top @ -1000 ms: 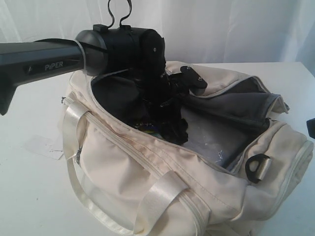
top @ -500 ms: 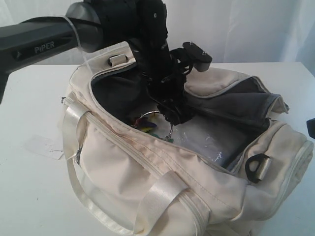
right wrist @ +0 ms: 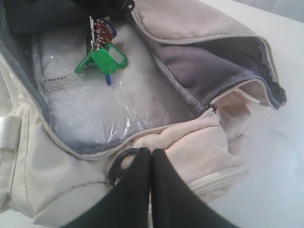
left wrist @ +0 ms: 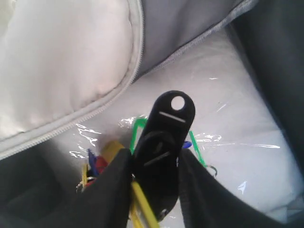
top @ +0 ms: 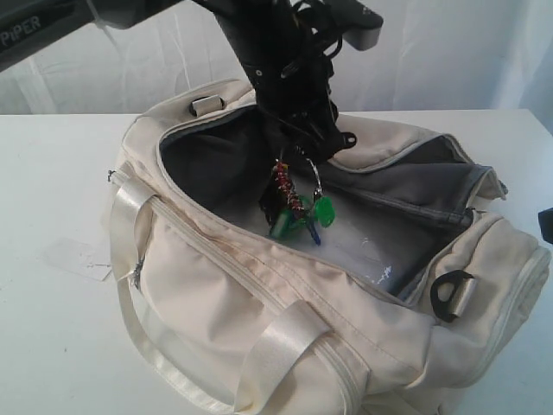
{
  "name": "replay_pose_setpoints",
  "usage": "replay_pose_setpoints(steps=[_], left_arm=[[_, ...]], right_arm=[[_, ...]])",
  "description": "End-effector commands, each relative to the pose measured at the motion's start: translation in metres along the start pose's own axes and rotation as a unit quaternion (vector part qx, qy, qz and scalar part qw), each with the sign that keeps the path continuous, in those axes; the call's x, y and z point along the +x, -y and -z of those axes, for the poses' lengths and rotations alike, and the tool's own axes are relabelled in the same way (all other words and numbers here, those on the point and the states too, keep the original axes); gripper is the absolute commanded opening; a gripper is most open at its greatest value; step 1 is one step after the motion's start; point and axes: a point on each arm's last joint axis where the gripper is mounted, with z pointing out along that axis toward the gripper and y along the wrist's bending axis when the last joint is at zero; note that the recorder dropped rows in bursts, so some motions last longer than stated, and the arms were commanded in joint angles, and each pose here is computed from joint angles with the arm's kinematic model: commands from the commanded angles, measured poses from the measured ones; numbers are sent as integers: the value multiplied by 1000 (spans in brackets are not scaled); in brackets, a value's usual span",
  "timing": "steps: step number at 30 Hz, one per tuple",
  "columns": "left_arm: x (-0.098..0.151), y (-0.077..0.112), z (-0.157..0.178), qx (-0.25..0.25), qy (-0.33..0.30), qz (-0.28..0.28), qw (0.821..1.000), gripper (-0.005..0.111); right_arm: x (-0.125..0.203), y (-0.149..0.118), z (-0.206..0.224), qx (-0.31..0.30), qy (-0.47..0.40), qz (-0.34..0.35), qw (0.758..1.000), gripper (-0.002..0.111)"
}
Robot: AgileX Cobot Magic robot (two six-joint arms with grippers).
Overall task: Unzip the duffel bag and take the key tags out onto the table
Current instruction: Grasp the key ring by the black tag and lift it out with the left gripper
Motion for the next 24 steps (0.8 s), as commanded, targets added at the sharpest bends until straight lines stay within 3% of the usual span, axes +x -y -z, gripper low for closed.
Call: replay_pose_setpoints(steps=[1, 24], left_arm=[[-6, 6, 28, -4, 24, -3, 1000, 0], [-3, 9, 40, -5, 21, -1, 1000, 0]], right_arm=[[1, 0, 0, -1, 1, 5, 1000, 0], [1, 0, 0, -1, 1, 5, 1000, 0]])
